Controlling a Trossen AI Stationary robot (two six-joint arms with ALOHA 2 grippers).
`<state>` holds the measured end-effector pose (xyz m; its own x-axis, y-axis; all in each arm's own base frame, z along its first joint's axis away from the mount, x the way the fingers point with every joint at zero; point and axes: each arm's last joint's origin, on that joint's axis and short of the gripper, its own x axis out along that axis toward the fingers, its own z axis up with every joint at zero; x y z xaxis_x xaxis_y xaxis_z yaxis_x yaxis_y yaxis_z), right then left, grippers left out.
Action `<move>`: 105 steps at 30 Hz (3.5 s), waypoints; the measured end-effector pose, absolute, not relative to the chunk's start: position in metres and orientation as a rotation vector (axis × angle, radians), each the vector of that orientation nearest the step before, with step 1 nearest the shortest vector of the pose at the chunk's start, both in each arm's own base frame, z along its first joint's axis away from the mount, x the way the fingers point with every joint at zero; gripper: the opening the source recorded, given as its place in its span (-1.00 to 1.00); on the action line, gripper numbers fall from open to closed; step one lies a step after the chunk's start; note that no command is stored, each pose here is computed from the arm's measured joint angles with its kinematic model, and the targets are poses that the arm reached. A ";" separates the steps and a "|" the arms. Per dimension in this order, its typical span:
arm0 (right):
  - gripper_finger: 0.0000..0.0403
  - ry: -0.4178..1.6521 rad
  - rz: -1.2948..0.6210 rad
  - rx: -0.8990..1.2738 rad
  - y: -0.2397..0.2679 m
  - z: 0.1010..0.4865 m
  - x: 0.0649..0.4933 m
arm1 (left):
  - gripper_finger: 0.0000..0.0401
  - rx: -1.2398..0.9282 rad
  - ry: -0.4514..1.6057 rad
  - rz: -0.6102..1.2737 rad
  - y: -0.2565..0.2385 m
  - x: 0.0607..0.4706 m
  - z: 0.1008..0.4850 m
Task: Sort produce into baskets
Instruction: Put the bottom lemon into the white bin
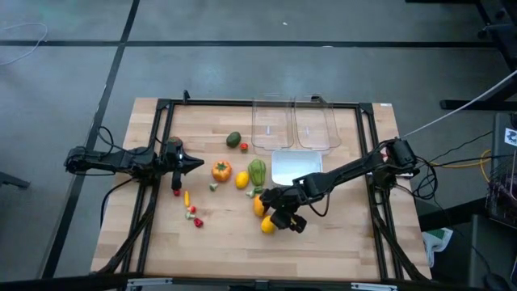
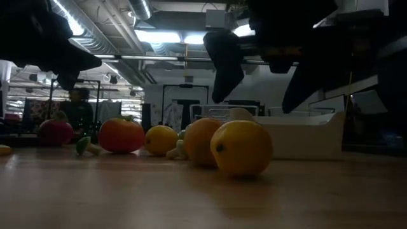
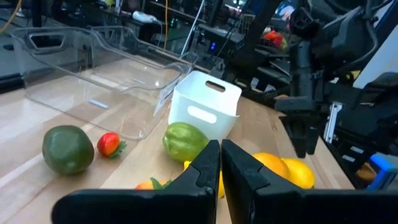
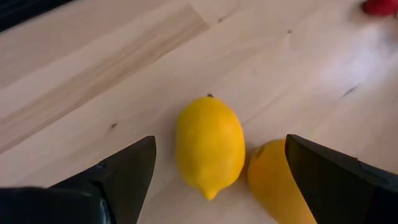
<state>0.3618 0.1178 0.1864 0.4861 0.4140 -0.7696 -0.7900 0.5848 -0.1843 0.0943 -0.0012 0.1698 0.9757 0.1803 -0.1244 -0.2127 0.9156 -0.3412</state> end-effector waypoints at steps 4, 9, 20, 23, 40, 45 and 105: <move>0.75 0.723 0.808 -0.578 0.118 0.187 0.362 | -0.94 -0.360 0.097 0.207 -0.001 0.095 0.169; 0.75 0.733 0.855 -0.548 0.116 0.176 0.365 | -0.94 -0.356 0.103 0.221 -0.001 0.095 0.169; 0.75 0.702 0.888 -0.505 0.110 0.170 0.372 | -0.94 -0.344 0.144 0.248 -0.001 0.098 0.165; 0.75 0.719 0.905 -0.484 0.107 0.166 0.372 | -0.94 -0.341 0.159 0.251 -0.001 0.099 0.164; 0.75 0.752 0.785 -0.542 0.101 0.164 0.376 | -0.94 -0.286 0.180 0.292 0.000 0.100 0.162; 0.75 0.755 0.790 -0.545 0.104 0.164 0.375 | -0.94 -0.321 0.172 0.301 0.001 0.100 0.162; 0.27 0.748 0.806 -0.622 0.113 0.159 0.373 | -0.94 -0.569 0.040 0.320 0.001 0.102 0.171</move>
<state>0.3726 0.1131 0.1590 0.4718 0.4049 -0.7832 -0.8113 0.5471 -0.2058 0.1018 0.0011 0.1709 0.9498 0.2869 -0.1250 -0.3088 0.7945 -0.5229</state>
